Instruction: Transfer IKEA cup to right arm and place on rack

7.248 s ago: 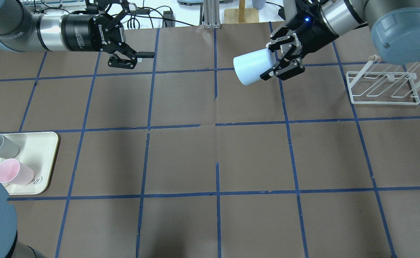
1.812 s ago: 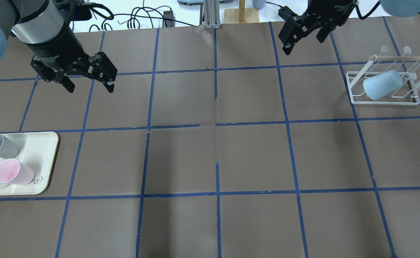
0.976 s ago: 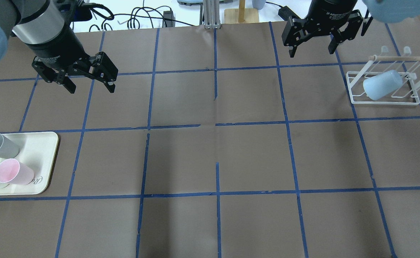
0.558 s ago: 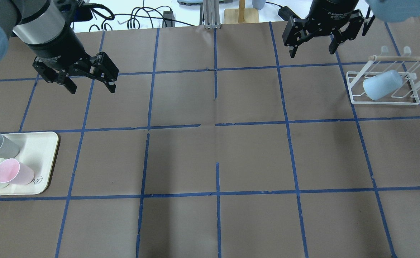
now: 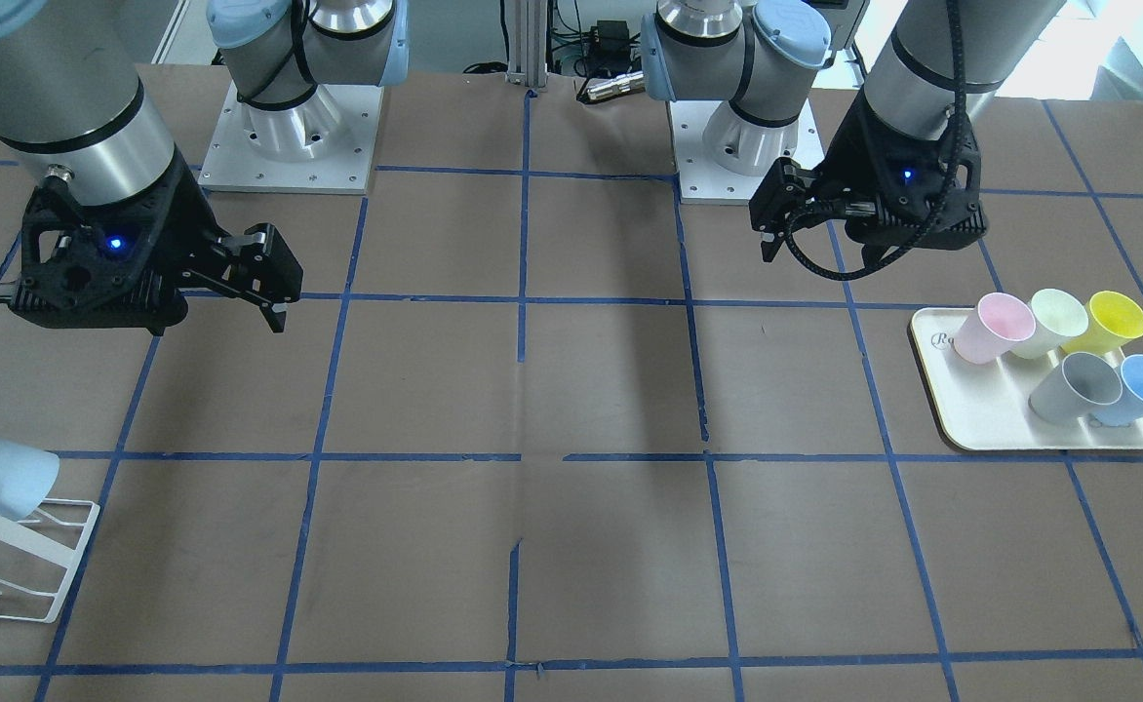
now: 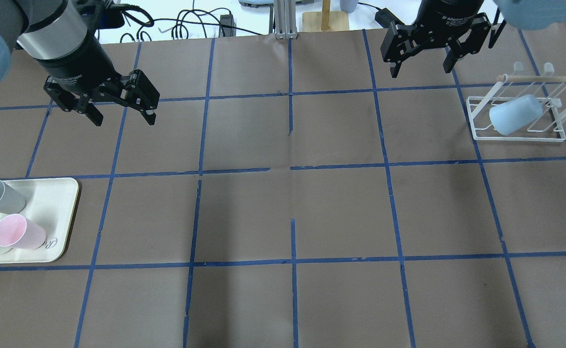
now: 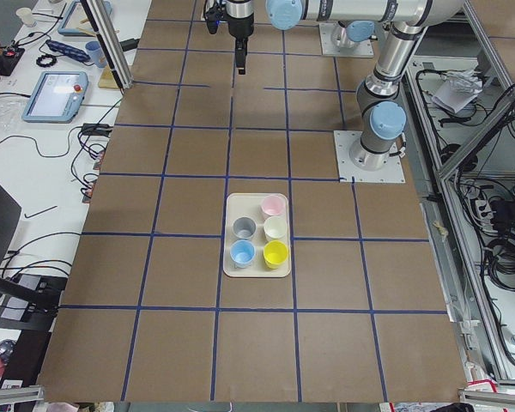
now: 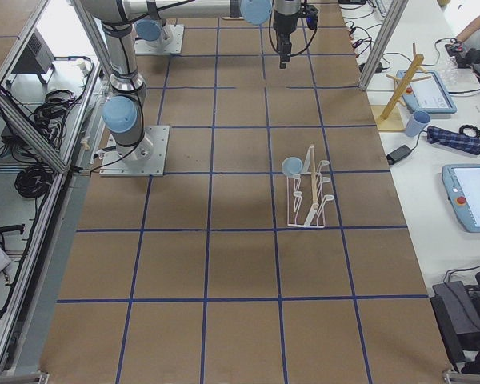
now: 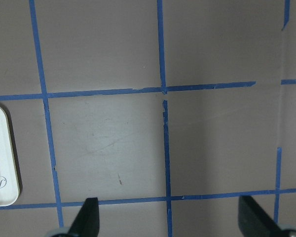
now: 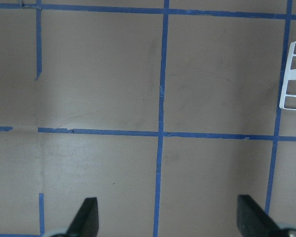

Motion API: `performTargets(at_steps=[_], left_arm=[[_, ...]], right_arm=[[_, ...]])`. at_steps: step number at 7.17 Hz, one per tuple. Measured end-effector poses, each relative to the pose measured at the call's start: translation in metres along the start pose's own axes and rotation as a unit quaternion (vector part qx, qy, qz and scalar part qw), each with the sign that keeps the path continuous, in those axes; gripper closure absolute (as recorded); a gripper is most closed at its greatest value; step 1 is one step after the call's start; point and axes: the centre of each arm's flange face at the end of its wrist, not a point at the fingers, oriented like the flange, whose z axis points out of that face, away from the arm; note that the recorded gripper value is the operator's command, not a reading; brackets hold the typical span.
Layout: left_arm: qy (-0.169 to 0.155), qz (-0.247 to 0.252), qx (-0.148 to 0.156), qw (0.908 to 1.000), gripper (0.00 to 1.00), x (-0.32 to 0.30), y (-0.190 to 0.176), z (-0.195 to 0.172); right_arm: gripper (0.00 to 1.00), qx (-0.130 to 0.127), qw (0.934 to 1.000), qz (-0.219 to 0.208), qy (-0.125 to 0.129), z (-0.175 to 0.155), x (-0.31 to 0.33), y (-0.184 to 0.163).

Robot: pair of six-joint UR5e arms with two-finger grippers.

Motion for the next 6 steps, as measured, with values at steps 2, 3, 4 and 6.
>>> performTargets(at_steps=[2,3,4,6], left_arm=[[0.000,0.000,0.001,1.0000,0.00,0.0000,0.0000,-0.0002],[-0.001,0.000,0.001,1.0000,0.00,-0.0001,0.0002,-0.0004],[-0.001,0.000,0.001,1.0000,0.00,-0.0001,0.0004,-0.0006],[0.000,0.000,0.001,1.0000,0.00,0.0001,0.0006,-0.0008]], right_arm=[[0.00,-0.002,1.0000,0.000,0.000,0.0007,0.0001,0.0005],[0.00,-0.002,1.0000,0.000,0.000,0.0009,0.0003,0.0004],[0.00,-0.001,1.0000,0.001,0.000,0.0002,0.0008,0.0005],[0.00,0.005,1.0000,0.001,-0.003,-0.0059,-0.0030,0.0035]])
